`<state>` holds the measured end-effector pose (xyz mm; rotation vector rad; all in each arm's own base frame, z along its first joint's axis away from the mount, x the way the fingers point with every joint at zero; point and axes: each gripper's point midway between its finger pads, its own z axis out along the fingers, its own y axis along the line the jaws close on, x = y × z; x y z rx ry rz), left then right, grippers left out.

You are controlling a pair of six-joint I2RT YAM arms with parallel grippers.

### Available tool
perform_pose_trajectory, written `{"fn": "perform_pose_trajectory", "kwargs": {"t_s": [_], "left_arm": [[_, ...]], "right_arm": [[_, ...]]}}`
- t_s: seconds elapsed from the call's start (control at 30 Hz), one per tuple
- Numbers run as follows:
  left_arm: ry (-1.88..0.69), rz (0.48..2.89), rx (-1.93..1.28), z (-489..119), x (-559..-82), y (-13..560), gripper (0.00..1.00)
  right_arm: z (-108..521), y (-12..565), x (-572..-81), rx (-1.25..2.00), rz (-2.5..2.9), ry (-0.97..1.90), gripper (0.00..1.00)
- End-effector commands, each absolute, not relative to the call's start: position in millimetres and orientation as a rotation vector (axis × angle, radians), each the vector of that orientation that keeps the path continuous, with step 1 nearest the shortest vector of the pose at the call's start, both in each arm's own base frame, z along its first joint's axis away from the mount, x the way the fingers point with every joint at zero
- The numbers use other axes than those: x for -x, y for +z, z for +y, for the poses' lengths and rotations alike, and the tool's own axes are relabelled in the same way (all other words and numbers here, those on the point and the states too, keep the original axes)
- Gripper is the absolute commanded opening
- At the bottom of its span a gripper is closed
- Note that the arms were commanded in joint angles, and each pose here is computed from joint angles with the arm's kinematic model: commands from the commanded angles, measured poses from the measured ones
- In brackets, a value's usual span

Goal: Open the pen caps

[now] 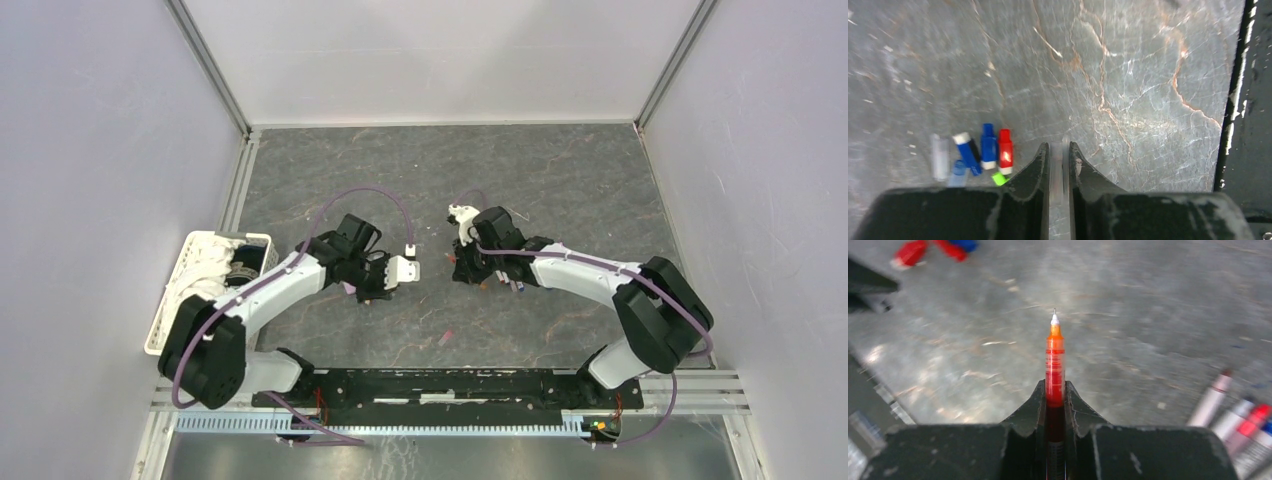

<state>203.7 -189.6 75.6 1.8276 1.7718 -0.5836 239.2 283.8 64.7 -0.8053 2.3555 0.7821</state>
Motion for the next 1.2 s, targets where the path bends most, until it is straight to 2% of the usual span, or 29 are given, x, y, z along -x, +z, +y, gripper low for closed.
{"fn": "perform_pose_trajectory", "kwargs": {"t_s": [0.0, 0.17, 0.4, 0.53, 0.73, 0.8, 0.9, 0.97, 1.0, 1.03, 1.07, 1.1, 1.17], "left_arm": [[-0.49, 1.82, -1.756, -191.5, -220.8, 54.5, 0.24], [-0.452, 1.84, -1.764, -189.7, -224.8, 40.7, 0.33], [-0.425, 1.835, -1.778, -193.7, -224.4, 32.5, 0.35], [-0.423, 1.846, -1.759, -197.3, -228.3, 37.3, 0.35], [-0.417, 1.85, -1.713, -202.0, -236.6, 70.8, 0.4], [-0.394, 1.876, -1.679, -202.9, -244.3, 87.2, 0.45], [-0.351, 1.911, -1.608, -204.7, -258.4, 117.2, 0.47], [-0.338, 1.906, -1.575, -204.5, -261.5, 136.0, 0.59], [-0.326, 1.893, -1.553, -204.9, -264.2, 147.7, 0.61], [-0.319, 1.889, -1.534, -204.1, -265.1, 156.2, 0.75], [-0.311, 1.883, -1.517, -202.8, -265.9, 164.1, 0.77], [-0.3, 1.884, -1.487, -201.0, -267.7, 172.7, 0.94], [-0.275, 1.889, -1.422, -196.1, -272.3, 188.7, 1.0]], "right_arm": [[237.8, 45.0, -290.0, 0.617, 2.352, 0.327, 0.01], [224.6, 26.4, -298.6, 0.575, 2.378, 0.204, 0.04], [212.6, 15.7, -298.7, 0.533, 2.395, 0.136, 0.07], [207.5, 8.1, -295.7, 0.528, 2.414, 0.112, 0.16], [200.7, 4.8, -291.7, 0.519, 2.422, 0.086, 0.21], [201.1, 5.8, -291.2, 0.519, 2.428, 0.09, 0.25], [204.1, 10.2, -290.3, 0.503, 2.417, 0.123, 0.31], [205.0, 13.7, -289.8, 0.492, 2.406, 0.14, 0.34], [205.2, 16.0, -289.7, 0.486, 2.399, 0.147, 0.35], [205.9, 19.6, -289.7, 0.482, 2.389, 0.155, 0.37], [205.8, 22.5, -290.1, 0.477, 2.382, 0.16, 0.38], [207.0, 27.3, -290.3, 0.473, 2.371, 0.173, 0.4], [210.8, 39.3, -292.1, 0.464, 2.344, 0.201, 0.45]]}}
